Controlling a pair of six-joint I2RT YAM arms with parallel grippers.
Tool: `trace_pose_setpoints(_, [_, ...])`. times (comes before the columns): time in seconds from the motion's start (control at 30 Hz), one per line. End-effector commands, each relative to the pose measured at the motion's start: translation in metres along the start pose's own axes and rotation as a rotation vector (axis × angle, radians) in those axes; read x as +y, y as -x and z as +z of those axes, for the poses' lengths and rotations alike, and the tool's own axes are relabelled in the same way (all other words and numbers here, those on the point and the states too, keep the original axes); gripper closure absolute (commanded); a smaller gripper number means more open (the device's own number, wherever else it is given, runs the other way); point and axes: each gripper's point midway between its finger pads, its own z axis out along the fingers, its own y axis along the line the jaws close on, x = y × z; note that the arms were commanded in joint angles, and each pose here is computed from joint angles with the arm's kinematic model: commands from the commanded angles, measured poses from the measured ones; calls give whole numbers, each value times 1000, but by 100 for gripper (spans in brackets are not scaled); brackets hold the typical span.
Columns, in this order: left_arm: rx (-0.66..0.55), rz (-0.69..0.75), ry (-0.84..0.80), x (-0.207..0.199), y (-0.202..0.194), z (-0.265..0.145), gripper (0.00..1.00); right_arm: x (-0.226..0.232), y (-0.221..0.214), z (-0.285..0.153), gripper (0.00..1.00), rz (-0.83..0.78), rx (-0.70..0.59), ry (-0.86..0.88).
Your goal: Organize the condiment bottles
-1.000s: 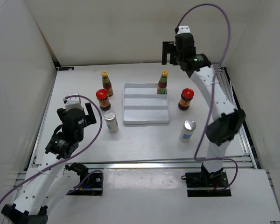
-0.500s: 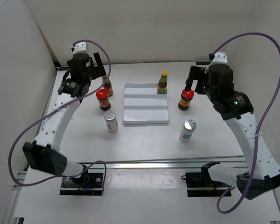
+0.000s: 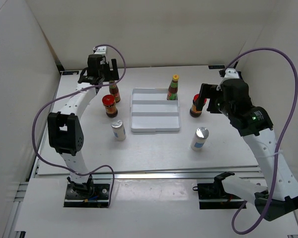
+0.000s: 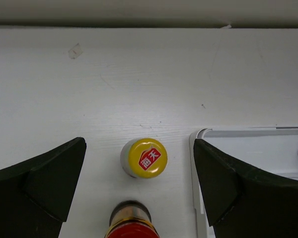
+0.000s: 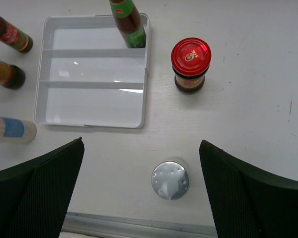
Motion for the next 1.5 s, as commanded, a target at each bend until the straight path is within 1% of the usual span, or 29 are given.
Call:
trace_pose_setpoints(0.0, [-148, 30, -59, -5, 42, 2, 0, 7, 13, -16, 0, -16, -32, 48])
trace_pose_setpoints(0.1, [-111, 20, -79, -9, 23, 19, 0, 4, 8, -22, 0, -28, -14, 42])
trace_pose_setpoints(0.2, [-123, 8, -70, -7, 19, 29, 0, 2, 8, -29, 0, -36, -22, 44])
trace_pose_setpoints(0.3, [-116, 7, -41, -2, 6, 40, 0, 4, 3, -35, 0, -45, -19, 69])
trace_pose_setpoints(0.5, [-107, 6, -14, 4, -4, 43, 0, 1, -3, -40, 0, -57, 0, 63])
trace_pose_setpoints(0.53, [-85, 21, -20, 0, -15, 44, 0, 1, -3, -40, 0, -57, 0, 63])
trace_pose_setpoints(0.57, [-87, 21, -5, 2, -15, 44, 0, 1, -3, -40, 0, -57, 0, 63])
trace_pose_setpoints(0.6, [-81, 25, -13, -2, -21, 45, 0, 0, -5, -40, 0, -58, 8, 61])
trace_pose_setpoints(0.63, [-63, 26, -1, 1, -30, 46, 0, 0, -5, -40, 0, -58, 9, 61])
trace_pose_setpoints(0.67, [-67, 26, 8, 3, -32, 46, 1, 2, -5, -40, 0, -58, 11, 70])
trace_pose_setpoints(0.7, [-67, 26, 8, 3, -32, 46, 4, 3, -6, -40, 0, -58, 13, 78])
trace_pose_setpoints(0.77, [-78, 25, 6, 2, -29, 47, 24, 4, -8, -41, 0, -59, 25, 85])
trace_pose_setpoints(0.8, [-70, 25, 19, 5, -33, 49, 32, 4, -8, -41, 0, -59, 25, 85])
trace_pose_setpoints(0.87, [-62, -10, 20, 4, -37, 52, 42, 2, -11, -41, 0, -60, 33, 73])
trace_pose_setpoints(0.97, [-83, -34, 25, 3, -30, 52, 44, -1, -9, -43, 0, -73, 30, 60])
trace_pose_setpoints(1.0, [-94, -31, 13, -3, -28, 52, 47, -2, -11, -43, 0, -74, 39, 57])
trace_pose_setpoints(1.03, [-98, -32, 39, 1, -27, 52, 50, -2, -11, -46, 0, -73, 30, 60])
trace_pose_setpoints(1.07, [-108, -40, 41, -4, -23, 51, 55, -3, -11, -46, 0, -82, 30, 60])
trace_pose_setpoints(1.13, [-121, -39, 51, -6, -18, 50, 58, -3, -10, -49, 0, -81, 21, 62])
trace_pose_setpoints(1.17, [-142, -43, 47, -8, -10, 49, 61, -3, -13, -47, 0, -82, 30, 60])
trace_pose_setpoints(1.2, [-157, -45, 44, -9, -2, 48, 68, -3, -13, -47, 0, -82, 30, 60])
trace_pose_setpoints(1.23, [-167, -47, 53, -7, 2, 48, 73, -2, -13, -47, 0, -82, 32, 69])
trace_pose_setpoints(1.27, [-178, -49, 51, -8, 8, 47, 89, -3, -15, -48, 0, -83, 41, 66])
trace_pose_setpoints(1.33, [-216, -66, 70, -6, 25, 43, 89, -3, -15, -48, 0, -92, 41, 67])
trace_pose_setpoints(1.47, [-278, -82, 138, -1, 64, 24, 89, -3, -14, -50, 0, -101, 40, 67])
